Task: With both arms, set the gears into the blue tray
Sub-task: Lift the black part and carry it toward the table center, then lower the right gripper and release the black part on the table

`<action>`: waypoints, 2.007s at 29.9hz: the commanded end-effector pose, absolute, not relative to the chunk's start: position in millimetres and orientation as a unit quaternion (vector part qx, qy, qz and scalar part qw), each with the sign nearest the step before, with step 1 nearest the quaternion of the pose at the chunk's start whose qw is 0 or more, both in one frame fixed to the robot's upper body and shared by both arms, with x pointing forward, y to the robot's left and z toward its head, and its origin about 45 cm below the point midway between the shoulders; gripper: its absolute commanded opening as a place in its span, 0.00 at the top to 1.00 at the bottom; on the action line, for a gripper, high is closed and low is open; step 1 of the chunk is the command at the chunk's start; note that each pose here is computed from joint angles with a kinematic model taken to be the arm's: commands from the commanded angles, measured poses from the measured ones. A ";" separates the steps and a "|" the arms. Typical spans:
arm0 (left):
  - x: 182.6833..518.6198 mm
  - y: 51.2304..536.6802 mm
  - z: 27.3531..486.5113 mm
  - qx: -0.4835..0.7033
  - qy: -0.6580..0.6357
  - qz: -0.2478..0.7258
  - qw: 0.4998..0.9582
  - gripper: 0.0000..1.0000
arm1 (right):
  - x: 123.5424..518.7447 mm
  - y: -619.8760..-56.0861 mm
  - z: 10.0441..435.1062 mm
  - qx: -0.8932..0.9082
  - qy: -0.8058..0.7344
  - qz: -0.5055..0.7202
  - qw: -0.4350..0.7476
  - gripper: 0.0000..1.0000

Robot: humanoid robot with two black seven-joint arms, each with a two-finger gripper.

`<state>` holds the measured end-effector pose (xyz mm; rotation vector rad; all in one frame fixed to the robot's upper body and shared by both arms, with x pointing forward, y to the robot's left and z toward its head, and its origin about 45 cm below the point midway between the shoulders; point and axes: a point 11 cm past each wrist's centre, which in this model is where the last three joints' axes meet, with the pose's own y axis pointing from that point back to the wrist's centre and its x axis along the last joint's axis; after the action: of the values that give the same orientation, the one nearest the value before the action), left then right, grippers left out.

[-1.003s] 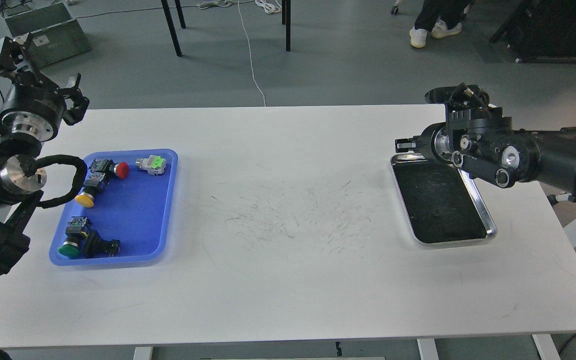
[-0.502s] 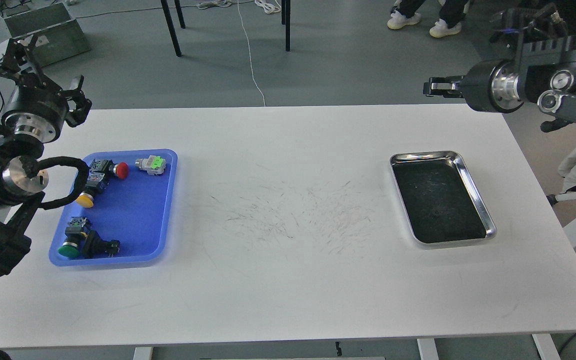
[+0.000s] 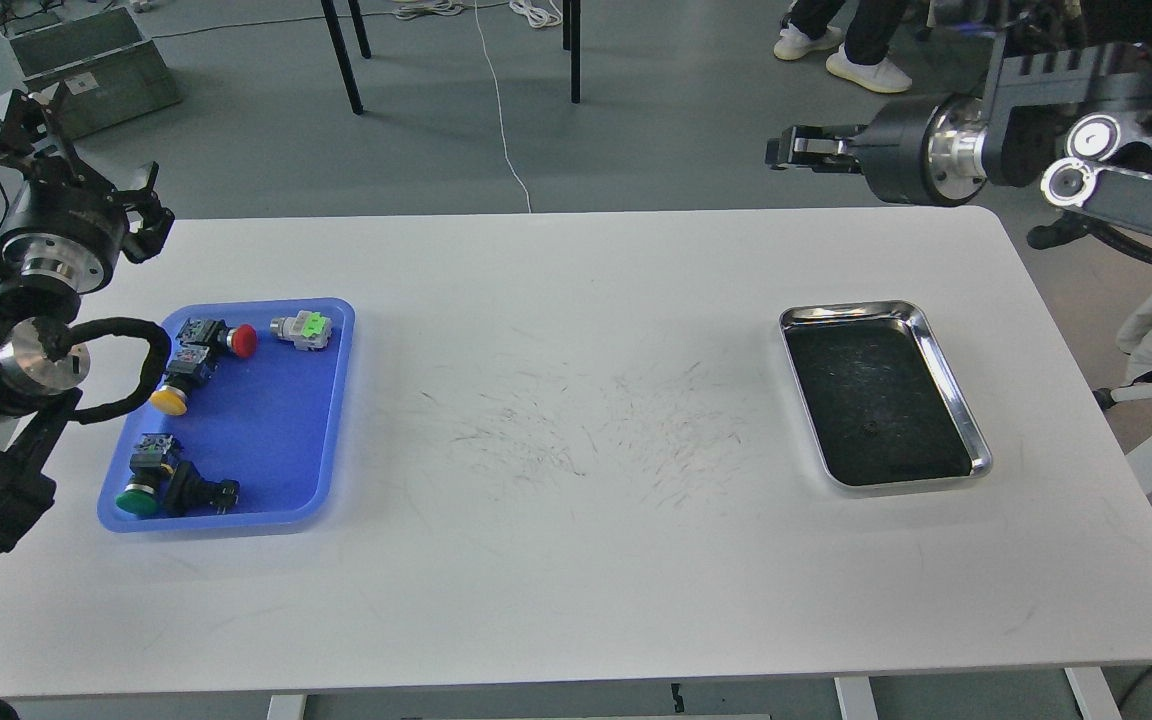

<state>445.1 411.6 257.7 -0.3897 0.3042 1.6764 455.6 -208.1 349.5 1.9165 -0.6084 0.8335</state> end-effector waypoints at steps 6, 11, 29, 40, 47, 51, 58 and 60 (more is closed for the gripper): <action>440.9 433.4 250.2 -0.161 0.133 0.755 0.621 0.02 | 467.5 -93.3 317.0 0.810 -0.210 0.353 0.420 0.98; 440.6 435.7 248.0 -0.159 0.134 0.758 0.618 0.02 | 451.4 -35.3 283.5 0.839 -0.188 0.331 0.389 0.98; 441.1 435.6 249.6 -0.161 0.134 0.758 0.618 0.02 | 391.9 -36.3 164.0 0.909 -0.191 0.137 0.345 0.98; 441.3 435.8 250.7 -0.163 0.133 0.757 0.618 0.02 | 351.9 -42.3 116.2 0.919 -0.178 0.062 0.347 0.96; 441.3 435.6 251.7 -0.164 0.132 0.757 0.619 0.02 | 352.8 -43.9 114.5 0.917 -0.187 0.062 0.347 0.79; 441.3 435.6 251.7 -0.164 0.132 0.757 0.619 0.02 | 354.7 -45.4 114.3 0.915 -0.192 0.063 0.348 0.68; 441.4 434.7 251.0 -0.163 0.132 0.756 0.619 0.02 | 357.2 -46.8 114.5 0.913 -0.202 0.063 0.349 0.56; 441.0 434.4 249.8 -0.161 0.133 0.756 0.620 0.02 | 357.6 -46.7 114.9 0.913 -0.204 0.062 0.348 0.50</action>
<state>441.3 435.5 251.6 -0.3755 0.3032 1.7411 357.2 -46.9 114.4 2.3653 -0.5224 0.1645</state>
